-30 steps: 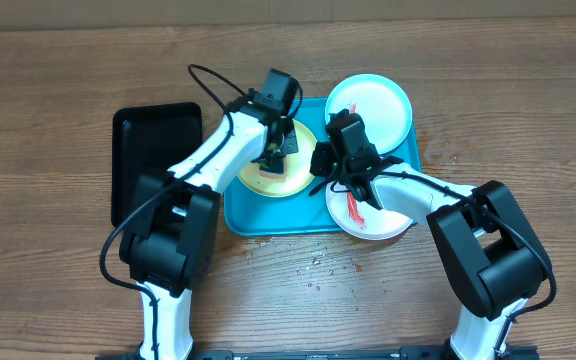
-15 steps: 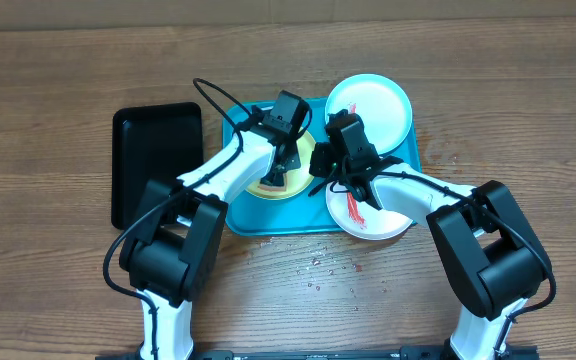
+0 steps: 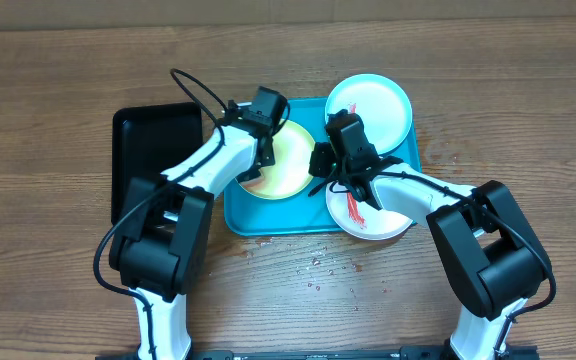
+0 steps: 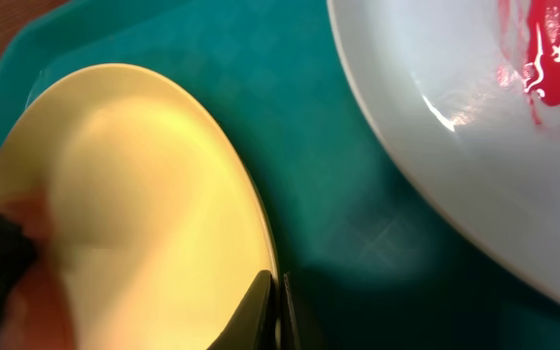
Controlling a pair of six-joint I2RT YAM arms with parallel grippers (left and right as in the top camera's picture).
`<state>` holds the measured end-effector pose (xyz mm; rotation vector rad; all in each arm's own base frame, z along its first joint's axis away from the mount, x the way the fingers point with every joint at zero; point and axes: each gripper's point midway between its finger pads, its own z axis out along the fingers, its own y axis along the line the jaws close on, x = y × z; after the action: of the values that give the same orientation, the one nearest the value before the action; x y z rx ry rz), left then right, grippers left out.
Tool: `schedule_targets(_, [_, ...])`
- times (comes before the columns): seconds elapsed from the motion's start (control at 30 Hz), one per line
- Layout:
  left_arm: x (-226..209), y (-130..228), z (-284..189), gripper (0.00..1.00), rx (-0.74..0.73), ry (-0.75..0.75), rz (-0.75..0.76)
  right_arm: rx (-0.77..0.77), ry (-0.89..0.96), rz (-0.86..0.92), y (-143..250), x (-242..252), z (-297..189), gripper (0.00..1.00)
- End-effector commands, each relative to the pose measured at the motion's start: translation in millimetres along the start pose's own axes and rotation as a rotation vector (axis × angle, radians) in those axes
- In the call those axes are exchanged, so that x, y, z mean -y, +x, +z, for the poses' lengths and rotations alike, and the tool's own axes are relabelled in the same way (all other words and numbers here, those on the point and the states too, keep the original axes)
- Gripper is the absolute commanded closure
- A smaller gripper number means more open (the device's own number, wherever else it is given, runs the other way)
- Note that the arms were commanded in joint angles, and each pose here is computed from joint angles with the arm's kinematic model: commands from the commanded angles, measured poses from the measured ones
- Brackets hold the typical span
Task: Clean dirty plates on tray and stack at the side
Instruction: 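Scrub the yellow plate with the sponge while the right gripper holds it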
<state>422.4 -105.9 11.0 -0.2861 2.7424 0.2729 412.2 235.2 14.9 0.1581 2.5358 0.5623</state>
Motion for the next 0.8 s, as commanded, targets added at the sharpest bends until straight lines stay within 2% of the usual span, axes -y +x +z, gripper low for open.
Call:
schedule_targets(0.0, [-26.9,1.6,7.9,0.96,-0.005,-0.102,0.062,0.014,0.024,0.007,-4.1,4.4,2.2,0.96])
schedule_targets(0.13, [-12.5,-7.0,-3.8,0.96,-0.013,-0.038,0.064,0.014,0.024,0.007,-4.1,4.4,2.2,0.96])
schedule_targets(0.27, [28.2,-16.3,-27.4,0.96,-0.035,0.178,0.069,0.014,0.024,0.007,-4.1,4.4,2.2,0.96])
schedule_targets(0.43, [54.2,-30.1,-57.9,0.96,-0.021,0.343,0.056,0.014,0.024,0.007,-4.0,4.5,2.2,0.96])
schedule_targets(0.77, [60.2,-17.4,-55.9,0.96,-0.058,0.357,0.007,0.015,0.023,0.007,-4.3,4.2,2.2,0.96])
